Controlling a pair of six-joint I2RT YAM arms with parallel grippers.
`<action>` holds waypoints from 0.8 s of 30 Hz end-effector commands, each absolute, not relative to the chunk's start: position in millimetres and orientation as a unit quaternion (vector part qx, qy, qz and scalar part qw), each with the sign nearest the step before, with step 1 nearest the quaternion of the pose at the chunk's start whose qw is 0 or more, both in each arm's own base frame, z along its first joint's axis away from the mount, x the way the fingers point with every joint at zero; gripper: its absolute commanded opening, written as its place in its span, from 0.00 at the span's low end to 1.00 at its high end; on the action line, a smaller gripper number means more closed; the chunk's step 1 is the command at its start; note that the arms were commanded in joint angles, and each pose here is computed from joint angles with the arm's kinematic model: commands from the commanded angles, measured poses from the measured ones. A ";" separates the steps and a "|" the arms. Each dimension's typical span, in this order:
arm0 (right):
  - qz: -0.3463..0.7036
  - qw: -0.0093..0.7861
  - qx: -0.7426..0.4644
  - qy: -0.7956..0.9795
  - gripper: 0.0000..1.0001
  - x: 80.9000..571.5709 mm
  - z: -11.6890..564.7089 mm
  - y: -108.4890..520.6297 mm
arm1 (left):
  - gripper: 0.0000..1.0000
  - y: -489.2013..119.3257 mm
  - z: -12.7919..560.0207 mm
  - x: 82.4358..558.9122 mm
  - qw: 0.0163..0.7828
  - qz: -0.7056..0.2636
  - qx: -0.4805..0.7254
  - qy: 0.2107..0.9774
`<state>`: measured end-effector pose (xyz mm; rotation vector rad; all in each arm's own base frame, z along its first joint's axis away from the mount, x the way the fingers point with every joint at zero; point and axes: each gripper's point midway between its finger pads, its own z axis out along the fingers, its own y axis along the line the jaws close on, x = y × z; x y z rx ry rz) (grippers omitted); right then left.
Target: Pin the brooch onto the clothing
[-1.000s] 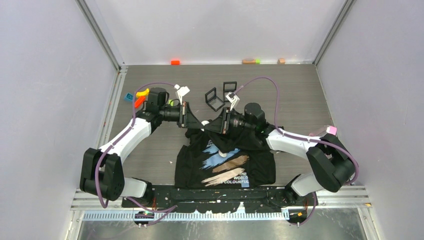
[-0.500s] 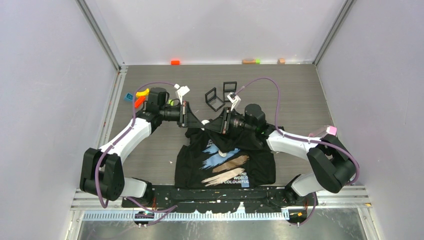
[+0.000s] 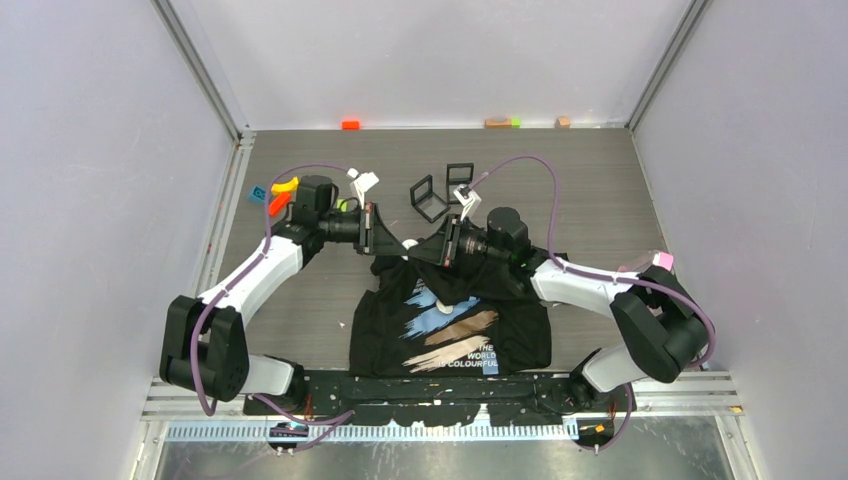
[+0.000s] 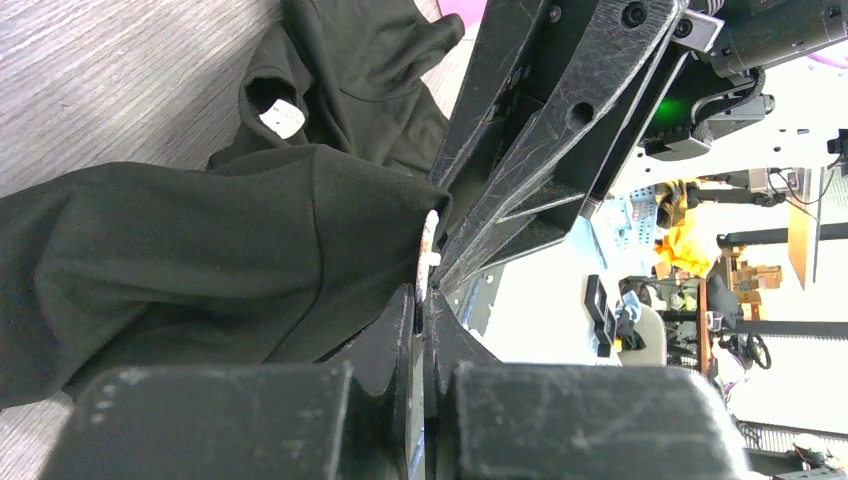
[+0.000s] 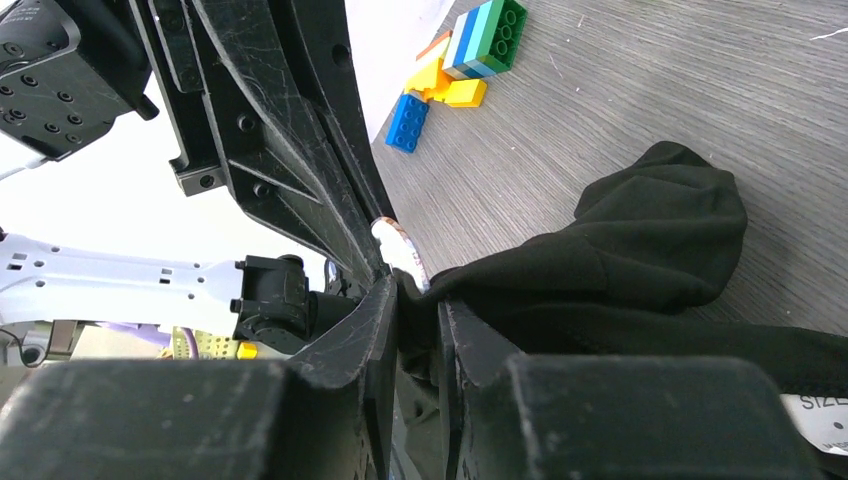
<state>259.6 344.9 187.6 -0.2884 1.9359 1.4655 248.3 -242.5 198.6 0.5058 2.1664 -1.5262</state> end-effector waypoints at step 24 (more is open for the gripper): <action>0.445 0.379 0.011 0.811 0.01 325.5 143.0 315.5 | 0.00 -250.2 236.3 208.9 0.189 -0.618 0.240 0.725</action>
